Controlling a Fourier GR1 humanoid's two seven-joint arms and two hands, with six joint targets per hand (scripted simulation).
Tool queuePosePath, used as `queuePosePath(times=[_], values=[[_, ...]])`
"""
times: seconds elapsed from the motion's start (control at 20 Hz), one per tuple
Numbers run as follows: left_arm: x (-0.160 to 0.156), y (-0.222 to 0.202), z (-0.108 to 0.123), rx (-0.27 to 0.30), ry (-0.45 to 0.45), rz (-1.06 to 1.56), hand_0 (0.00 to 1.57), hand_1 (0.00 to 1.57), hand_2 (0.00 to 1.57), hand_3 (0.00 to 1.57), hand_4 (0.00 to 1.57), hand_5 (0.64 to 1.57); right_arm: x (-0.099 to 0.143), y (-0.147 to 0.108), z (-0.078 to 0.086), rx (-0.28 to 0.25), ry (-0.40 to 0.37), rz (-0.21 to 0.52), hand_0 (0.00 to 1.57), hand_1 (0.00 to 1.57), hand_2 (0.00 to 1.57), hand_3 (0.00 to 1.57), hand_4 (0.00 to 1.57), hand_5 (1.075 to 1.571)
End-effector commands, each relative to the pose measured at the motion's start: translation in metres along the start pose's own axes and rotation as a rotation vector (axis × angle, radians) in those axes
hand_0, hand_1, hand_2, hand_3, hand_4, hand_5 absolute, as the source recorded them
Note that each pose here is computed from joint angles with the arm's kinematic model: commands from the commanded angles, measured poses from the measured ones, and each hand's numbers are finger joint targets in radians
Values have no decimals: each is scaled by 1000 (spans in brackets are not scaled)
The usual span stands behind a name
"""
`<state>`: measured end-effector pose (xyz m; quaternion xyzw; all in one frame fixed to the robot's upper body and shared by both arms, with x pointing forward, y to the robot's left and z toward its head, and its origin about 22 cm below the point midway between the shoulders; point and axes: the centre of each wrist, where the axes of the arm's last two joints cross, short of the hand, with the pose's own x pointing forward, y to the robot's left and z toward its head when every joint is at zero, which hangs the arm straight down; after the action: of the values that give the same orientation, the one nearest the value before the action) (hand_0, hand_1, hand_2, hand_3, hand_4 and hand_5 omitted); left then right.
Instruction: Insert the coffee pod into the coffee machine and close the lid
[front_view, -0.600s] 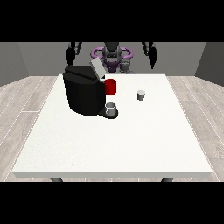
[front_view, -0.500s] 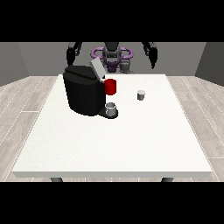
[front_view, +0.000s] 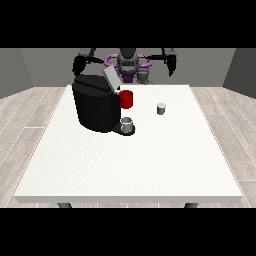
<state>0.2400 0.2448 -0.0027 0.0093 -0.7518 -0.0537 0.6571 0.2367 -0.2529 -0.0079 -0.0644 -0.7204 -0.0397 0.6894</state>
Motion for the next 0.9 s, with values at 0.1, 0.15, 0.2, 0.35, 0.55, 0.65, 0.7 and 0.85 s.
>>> queuePosePath(times=[0.1,0.15,0.2,0.35,0.55,0.65,0.7,0.85], values=[[5,17,-17,-18,10,-183,0,0,0,0,0,1571,3,11,2,-18,-29,-18,0,0,0,0,217,1571],[12,54,-26,9,-14,-199,0,0,0,0,0,1571,2,7,-1,-5,-75,-29,0,0,0,0,169,1571],[12,35,-27,-24,11,-208,0,0,0,0,0,1571,-10,0,2,-22,-61,-32,0,0,0,0,158,1571],[33,71,-60,19,10,-227,0,0,0,0,0,1571,17,14,-20,18,-117,-42,0,0,0,0,134,1571],[15,81,-69,9,120,-204,0,0,0,0,0,1571,22,37,-9,75,-115,-32,0,0,0,0,192,1571],[17,74,-79,-18,158,-234,0,0,0,0,0,1571,41,40,-25,43,-109,-43,0,0,0,0,233,1571],[31,83,-89,-13,133,-265,0,0,0,0,0,1571,23,25,-24,70,-127,-35,0,0,0,0,283,1571],[6,108,-79,49,151,-266,0,0,0,0,0,1571,25,33,-17,78,-138,-55,0,0,0,0,259,1571]])
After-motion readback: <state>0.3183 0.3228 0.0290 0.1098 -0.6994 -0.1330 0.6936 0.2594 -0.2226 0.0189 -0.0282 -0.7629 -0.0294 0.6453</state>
